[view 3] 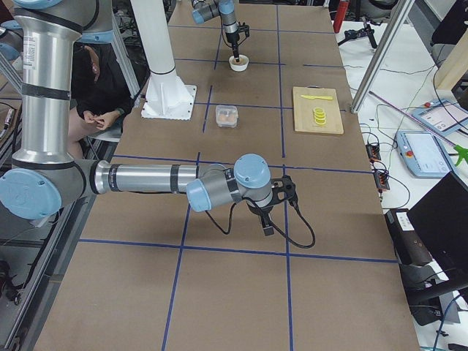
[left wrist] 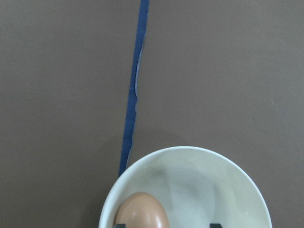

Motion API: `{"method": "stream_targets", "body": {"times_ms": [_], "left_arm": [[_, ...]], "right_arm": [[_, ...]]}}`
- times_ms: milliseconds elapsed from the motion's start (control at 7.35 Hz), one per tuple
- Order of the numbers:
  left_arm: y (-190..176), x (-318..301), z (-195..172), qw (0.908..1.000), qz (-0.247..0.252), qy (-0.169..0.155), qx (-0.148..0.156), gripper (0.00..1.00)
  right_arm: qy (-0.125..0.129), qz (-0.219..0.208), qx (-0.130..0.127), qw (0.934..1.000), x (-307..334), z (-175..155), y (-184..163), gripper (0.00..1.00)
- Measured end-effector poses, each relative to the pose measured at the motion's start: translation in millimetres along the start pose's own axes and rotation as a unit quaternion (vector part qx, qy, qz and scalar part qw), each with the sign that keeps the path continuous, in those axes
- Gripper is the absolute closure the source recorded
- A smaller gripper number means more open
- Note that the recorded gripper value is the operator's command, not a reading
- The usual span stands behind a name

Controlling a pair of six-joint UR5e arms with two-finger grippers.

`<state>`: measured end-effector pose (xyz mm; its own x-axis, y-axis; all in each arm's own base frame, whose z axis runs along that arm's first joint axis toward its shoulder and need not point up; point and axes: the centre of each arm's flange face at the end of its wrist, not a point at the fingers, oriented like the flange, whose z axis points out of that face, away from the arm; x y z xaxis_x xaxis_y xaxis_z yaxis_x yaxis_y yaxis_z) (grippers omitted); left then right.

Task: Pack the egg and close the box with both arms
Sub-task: 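Close the left gripper on the brown egg and lift it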

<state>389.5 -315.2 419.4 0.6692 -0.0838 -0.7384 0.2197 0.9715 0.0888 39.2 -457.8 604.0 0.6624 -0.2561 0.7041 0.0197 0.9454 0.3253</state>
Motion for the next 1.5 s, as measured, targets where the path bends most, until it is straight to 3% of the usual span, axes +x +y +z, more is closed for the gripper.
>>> {"method": "stream_targets", "body": {"times_ms": [816, 952, 1088, 1497], "left_arm": [[-3, 15, 22, 1.0000, 0.007, -0.003, -0.002, 0.34], [-4, 16, 23, 1.0000, 0.007, -0.004, -0.002, 0.82], [-4, 17, 23, 1.0000, 0.007, -0.003, -0.002, 1.00], [-15, 17, 11, 0.9990, 0.044, 0.005, 0.009, 1.00]], "right_arm": [[0.000, 0.001, -0.001, 1.0000, 1, 1, 1, 0.00], [0.000, 0.001, -0.001, 1.0000, 1, 1, 0, 0.00], [0.000, 0.001, -0.001, 1.0000, 1, 1, 0, 0.00], [0.000, 0.001, 0.000, 1.0000, 1, 0, 0, 0.00]]}}
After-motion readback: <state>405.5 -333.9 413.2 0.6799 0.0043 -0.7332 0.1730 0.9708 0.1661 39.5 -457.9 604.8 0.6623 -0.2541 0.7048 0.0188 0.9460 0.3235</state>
